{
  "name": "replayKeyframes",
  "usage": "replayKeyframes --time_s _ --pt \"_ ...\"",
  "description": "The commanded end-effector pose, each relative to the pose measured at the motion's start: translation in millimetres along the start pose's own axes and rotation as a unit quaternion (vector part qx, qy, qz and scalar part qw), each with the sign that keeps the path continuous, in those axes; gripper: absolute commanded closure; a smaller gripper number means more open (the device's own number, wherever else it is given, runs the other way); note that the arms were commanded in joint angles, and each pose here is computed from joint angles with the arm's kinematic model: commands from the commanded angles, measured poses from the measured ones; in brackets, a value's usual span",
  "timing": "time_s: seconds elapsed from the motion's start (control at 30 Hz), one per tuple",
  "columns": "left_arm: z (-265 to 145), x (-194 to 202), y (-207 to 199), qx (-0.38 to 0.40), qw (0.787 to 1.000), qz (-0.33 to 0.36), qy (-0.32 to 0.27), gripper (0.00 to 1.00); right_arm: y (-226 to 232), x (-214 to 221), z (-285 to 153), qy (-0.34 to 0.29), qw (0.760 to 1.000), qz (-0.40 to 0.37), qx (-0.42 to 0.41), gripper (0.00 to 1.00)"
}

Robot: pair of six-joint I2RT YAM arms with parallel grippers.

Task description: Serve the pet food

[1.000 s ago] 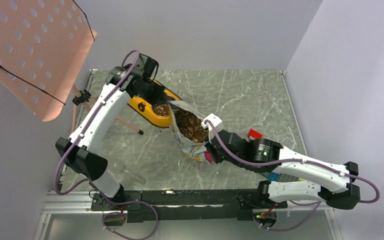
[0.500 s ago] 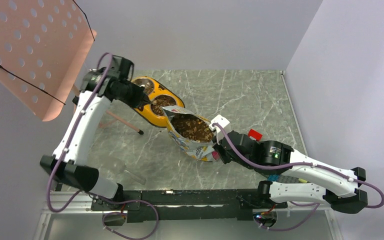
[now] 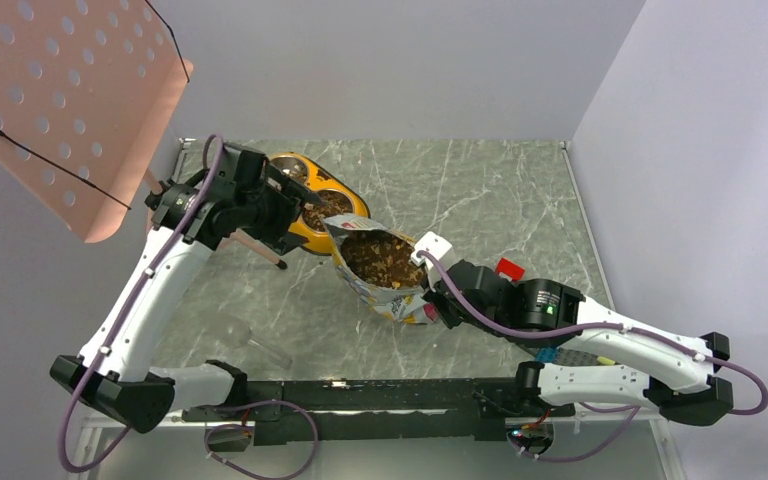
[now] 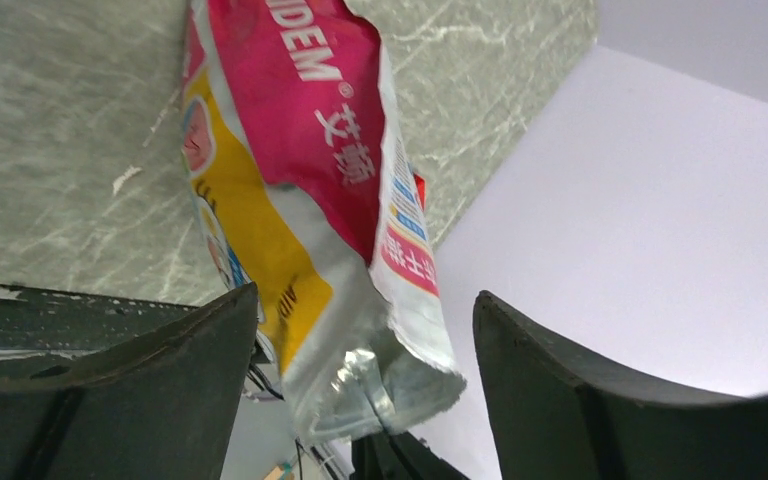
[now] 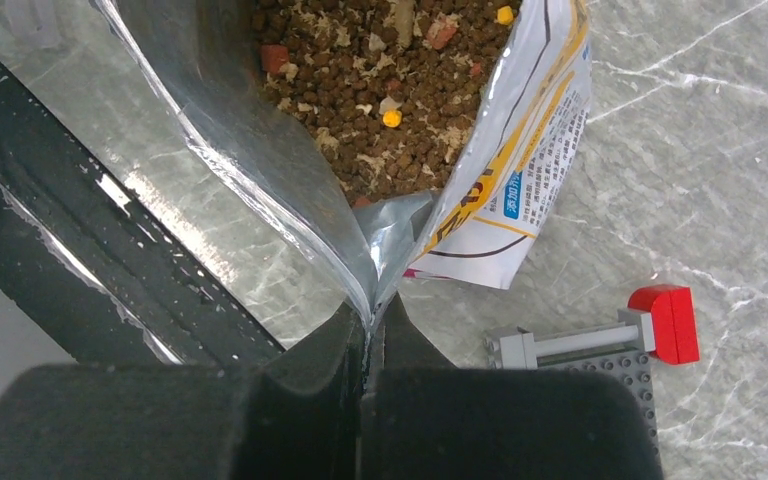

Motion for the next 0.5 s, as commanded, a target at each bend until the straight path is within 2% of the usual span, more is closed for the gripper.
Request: replayKeyframes --time_s 0.0,0.17,0.37,0.47 --pt "-14.4 17.7 -12.1 0.001 0.999 -0.025 0.036 0.18 -1.2 -20.7 -9.7 -0.036 0.999 -0.004 -0.006 1.00" --pt "1.0 36.9 -2.8 -0.073 0.993 -0.073 0.064 0.22 -0.7 -22.9 -8.2 -0.039 0.999 -0.007 -0.005 1.00" --pt "15.3 56.8 -18.5 -0.083 0.991 -0.050 0.089 0.22 -0.8 -22.7 -8.3 -0.036 0.999 -0.005 -0.004 1.00" --pt "25.8 65.1 -17.1 -0.091 0.989 -0.046 0.103 0.26 -2.6 -22.4 -10.2 -0.040 0.999 -0.001 0.001 1.00"
Point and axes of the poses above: each gripper's point midway between its finger pads, its own z axis out along the fingers, its own y axis along the line the jaws close on, x = y × z, the point moved 8 cm from there along -z, back along the fingers, and after that the axes turned 1 degree about -z, right-handed, at the moved point
